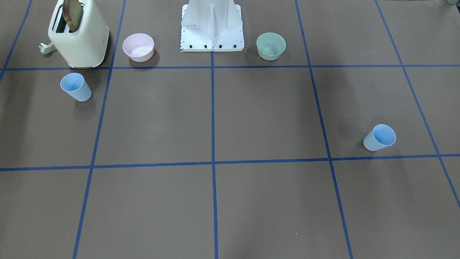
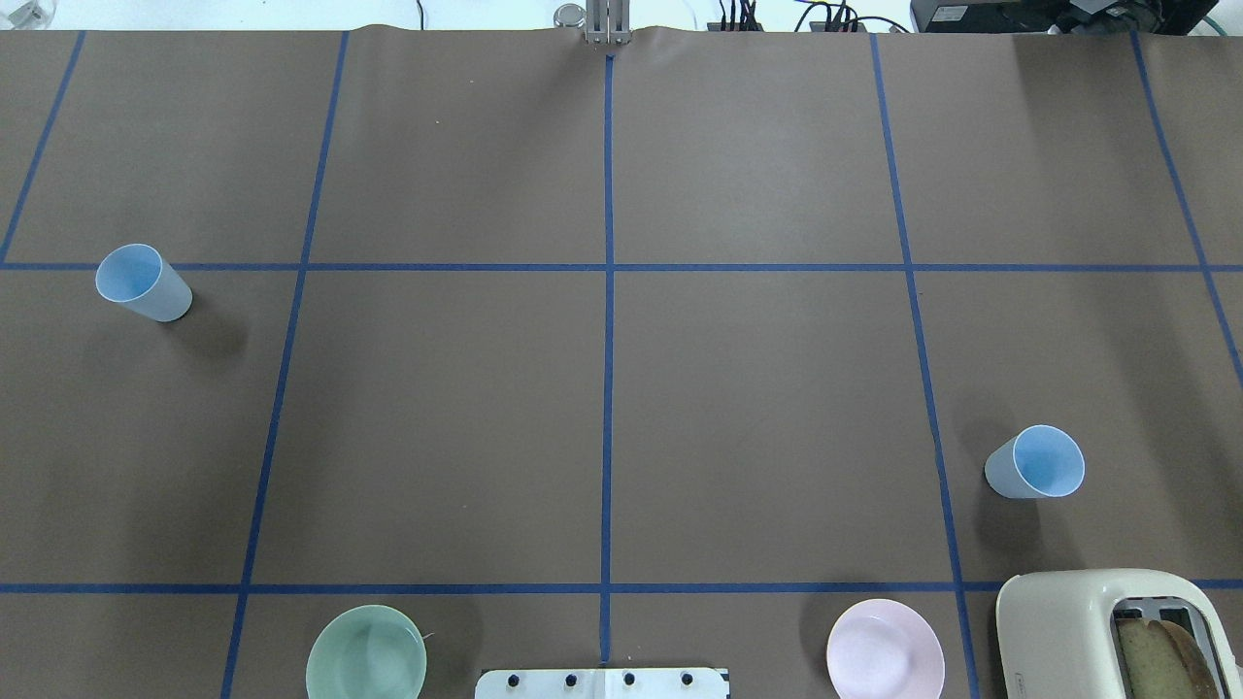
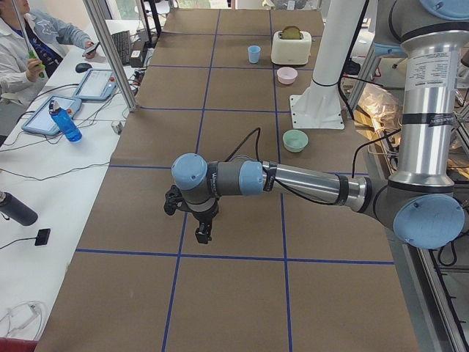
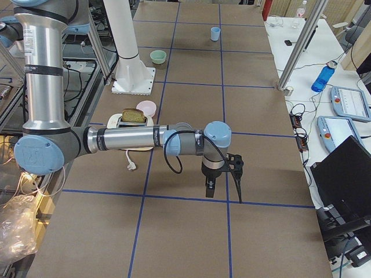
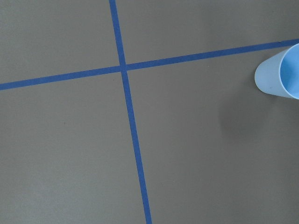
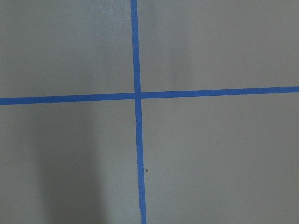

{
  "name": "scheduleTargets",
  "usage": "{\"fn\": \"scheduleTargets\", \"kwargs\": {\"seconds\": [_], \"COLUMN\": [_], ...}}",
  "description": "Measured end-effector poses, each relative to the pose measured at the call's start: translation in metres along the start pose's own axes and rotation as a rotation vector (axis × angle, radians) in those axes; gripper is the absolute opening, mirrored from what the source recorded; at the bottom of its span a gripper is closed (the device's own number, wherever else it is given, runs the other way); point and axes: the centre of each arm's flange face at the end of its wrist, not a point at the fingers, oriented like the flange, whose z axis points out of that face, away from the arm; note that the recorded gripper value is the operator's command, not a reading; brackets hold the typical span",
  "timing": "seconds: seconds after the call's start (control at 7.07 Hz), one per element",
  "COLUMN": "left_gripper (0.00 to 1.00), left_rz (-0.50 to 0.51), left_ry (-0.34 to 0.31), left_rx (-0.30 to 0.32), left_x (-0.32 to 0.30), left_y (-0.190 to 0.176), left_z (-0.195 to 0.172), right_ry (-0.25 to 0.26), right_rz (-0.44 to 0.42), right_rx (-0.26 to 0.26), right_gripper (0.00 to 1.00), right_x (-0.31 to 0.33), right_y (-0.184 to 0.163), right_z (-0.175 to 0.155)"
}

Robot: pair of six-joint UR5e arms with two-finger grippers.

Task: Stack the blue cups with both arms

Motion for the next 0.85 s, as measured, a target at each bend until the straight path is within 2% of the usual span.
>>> {"fn": "scheduleTargets", "kwargs": {"seconds": [0.42,0.85], "left_gripper": [1.0,1.0], "left_rz": [0.014,-0.005], "left_ry": [0.003,0.026], "left_rx": [0.011,0.042], "left_x": [0.006,0.055], "left_y": [-0.006,-0.057], "left_z": [-0.004,-0.016], "right_ry": [-0.008,-0.046], "right_rz": [-0.036,-0.061], "right_rx": [0.039,0.058], "right_gripper": [1.0,1.0], "right_x": [-0.017,-0.033], "right_y": [-0.006,-0.008], "right_z": [-0.019,-0.032]}}
